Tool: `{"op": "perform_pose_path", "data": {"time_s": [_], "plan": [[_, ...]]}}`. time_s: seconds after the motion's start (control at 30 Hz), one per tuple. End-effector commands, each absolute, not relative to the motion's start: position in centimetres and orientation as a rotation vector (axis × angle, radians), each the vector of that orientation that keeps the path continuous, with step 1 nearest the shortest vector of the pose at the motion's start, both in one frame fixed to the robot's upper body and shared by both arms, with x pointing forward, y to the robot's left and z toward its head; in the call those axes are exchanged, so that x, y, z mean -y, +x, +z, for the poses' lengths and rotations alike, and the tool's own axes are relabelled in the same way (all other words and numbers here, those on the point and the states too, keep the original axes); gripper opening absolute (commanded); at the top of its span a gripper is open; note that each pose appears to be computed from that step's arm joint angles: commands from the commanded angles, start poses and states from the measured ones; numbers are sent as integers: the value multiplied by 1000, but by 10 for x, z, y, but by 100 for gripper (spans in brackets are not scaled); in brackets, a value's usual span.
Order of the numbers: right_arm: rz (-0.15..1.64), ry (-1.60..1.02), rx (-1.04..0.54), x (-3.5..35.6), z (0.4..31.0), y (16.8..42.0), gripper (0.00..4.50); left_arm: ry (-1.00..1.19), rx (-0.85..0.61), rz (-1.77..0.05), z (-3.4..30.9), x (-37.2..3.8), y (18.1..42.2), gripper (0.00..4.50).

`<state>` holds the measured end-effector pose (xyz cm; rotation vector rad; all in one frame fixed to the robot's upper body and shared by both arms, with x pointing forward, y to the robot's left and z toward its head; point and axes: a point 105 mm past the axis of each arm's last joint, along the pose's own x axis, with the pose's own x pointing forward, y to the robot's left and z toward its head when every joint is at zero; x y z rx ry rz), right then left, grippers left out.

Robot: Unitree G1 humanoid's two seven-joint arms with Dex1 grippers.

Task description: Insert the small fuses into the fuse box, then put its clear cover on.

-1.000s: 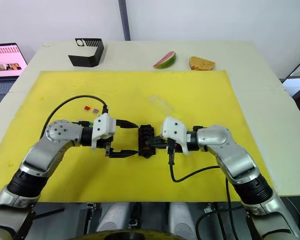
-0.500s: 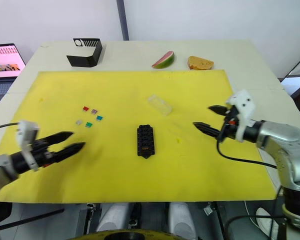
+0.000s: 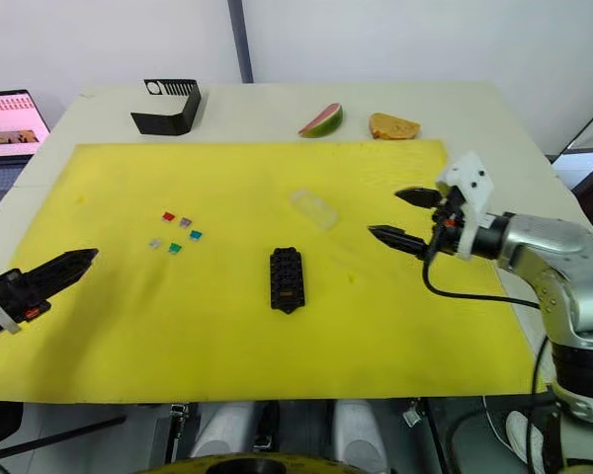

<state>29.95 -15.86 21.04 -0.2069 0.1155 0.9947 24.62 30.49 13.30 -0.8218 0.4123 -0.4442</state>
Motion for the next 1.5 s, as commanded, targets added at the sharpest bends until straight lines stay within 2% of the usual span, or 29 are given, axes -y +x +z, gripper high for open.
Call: {"op": "perform_pose_path", "data": {"time_s": [0.03,0.23,0.4,0.73,1.03,1.33,1.43,1.5], "plan": [[1187,-215,-36,111,226,285,448,-955,-445,-465,133,-301,253,450],[1332,-194,16,62,227,281,448,-1119,-450,-436,126,-298,276,450],[1383,-243,10,39,214,283,448,-1176,-505,-404,117,-293,292,450],[1364,-268,10,39,209,285,448,-1178,-576,-416,109,-270,316,450],[1317,-286,11,43,208,289,448,-1174,-604,-440,100,-257,318,450],[1287,-294,8,50,211,294,448,-1206,-566,-467,98,-245,327,450],[1281,-297,7,51,211,295,450,-1209,-574,-448,95,-246,328,364],[1278,-296,7,52,211,295,450,-1205,-580,-444,94,-246,328,272]]}}
